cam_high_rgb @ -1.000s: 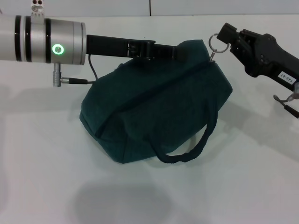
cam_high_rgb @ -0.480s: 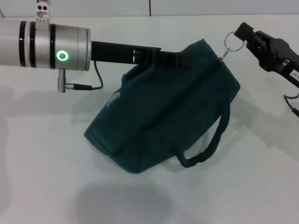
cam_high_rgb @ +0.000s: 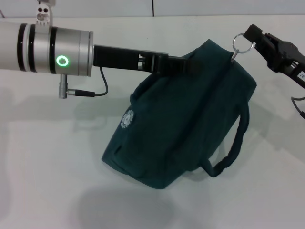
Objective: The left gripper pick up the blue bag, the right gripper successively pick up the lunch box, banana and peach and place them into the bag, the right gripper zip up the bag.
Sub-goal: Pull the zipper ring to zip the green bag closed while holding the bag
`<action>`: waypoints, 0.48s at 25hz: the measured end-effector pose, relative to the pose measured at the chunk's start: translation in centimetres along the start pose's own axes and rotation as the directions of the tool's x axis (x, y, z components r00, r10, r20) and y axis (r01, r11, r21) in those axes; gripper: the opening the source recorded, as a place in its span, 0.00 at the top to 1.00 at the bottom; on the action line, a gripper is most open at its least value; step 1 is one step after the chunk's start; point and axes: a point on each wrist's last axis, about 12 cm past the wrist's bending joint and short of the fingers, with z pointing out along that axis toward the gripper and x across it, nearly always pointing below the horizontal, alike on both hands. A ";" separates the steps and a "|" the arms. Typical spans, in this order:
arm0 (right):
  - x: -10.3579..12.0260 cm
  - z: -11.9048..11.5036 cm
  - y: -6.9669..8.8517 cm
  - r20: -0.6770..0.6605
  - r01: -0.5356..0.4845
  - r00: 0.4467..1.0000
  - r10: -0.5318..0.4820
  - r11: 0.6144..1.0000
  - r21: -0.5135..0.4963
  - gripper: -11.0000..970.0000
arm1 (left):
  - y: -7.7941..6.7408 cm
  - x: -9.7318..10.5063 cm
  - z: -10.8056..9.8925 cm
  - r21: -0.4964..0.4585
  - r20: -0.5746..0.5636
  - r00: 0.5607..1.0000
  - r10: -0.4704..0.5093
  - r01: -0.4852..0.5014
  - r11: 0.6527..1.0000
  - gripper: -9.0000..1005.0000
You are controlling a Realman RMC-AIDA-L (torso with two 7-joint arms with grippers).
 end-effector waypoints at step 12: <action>-0.1 0.0 -0.4 0.000 0.002 1.000 -0.002 1.000 0.026 0.98 | -0.6 0.3 -0.1 0.054 0.005 0.999 0.045 -0.045 0.998 0.90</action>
